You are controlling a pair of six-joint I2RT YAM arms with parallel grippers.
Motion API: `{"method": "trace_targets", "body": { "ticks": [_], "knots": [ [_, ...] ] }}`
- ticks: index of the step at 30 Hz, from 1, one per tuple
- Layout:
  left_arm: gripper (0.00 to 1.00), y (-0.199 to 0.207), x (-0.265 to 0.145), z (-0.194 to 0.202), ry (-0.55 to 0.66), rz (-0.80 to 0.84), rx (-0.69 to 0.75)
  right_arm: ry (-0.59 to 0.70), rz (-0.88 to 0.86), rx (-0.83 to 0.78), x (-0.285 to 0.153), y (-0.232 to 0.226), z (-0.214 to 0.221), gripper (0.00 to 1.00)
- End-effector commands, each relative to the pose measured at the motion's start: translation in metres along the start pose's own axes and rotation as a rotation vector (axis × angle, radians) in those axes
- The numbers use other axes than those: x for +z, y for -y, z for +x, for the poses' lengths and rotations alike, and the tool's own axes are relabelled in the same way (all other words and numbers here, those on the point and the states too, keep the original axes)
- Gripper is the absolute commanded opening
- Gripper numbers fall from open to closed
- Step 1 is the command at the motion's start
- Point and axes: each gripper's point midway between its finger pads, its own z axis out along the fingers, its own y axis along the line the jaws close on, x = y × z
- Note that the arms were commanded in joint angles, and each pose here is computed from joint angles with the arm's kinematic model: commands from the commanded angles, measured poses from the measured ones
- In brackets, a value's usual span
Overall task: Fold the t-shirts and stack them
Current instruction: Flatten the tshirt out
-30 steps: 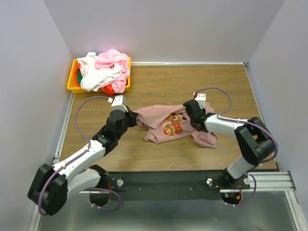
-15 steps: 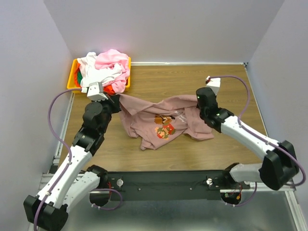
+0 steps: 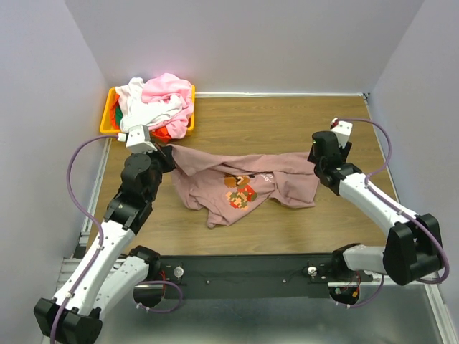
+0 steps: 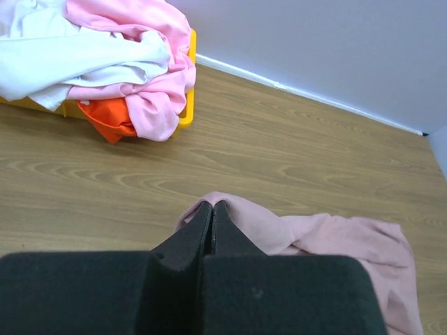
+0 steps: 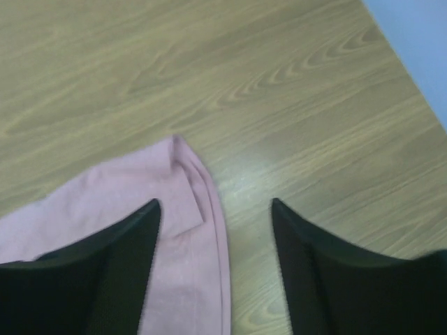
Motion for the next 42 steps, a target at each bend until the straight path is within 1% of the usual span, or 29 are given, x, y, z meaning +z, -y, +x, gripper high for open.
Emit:
{"method": "trace_targets", "body": {
  "ticks": [1, 3, 6, 9, 10, 13, 17, 27, 34, 42],
  "knots": [
    [0.00, 0.000, 0.008, 0.014, -0.053, 0.009, 0.029, -0.097, -0.078, -0.025, 0.003, -0.015, 0.028, 0.76],
    [0.00, 0.001, 0.010, 0.020, -0.073, 0.016, 0.035, -0.135, -0.143, -0.008, 0.000, -0.026, 0.038, 0.77],
    [0.00, 0.003, 0.011, 0.021, -0.071, 0.028, 0.031, -0.216, -0.199, -0.010, -0.002, -0.034, 0.066, 0.78],
    [0.00, 0.003, 0.010, 0.019, -0.064, 0.031, 0.034, -0.272, -0.182, -0.022, 0.002, -0.031, 0.089, 0.77],
    [0.00, 0.003, 0.009, 0.018, -0.059, 0.030, 0.034, -0.301, -0.167, -0.032, 0.005, -0.030, 0.101, 0.76],
    [0.00, 0.003, 0.009, 0.020, -0.064, 0.031, 0.035, -0.348, -0.167, -0.042, 0.013, -0.032, 0.114, 0.73],
    [0.00, 0.002, 0.009, 0.023, -0.072, 0.034, 0.035, -0.382, -0.185, -0.034, 0.022, -0.034, 0.120, 0.68],
    [0.00, 0.003, 0.009, 0.023, -0.071, 0.038, 0.034, -0.394, -0.238, -0.008, 0.043, -0.036, 0.119, 0.61],
    [0.00, 0.003, 0.010, 0.025, -0.074, 0.038, 0.033, -0.387, -0.262, -0.001, 0.055, -0.039, 0.116, 0.59],
    [0.00, 0.003, 0.011, 0.027, -0.083, 0.039, 0.034, -0.350, -0.280, 0.006, 0.061, -0.046, 0.101, 0.58]
  ]
}}
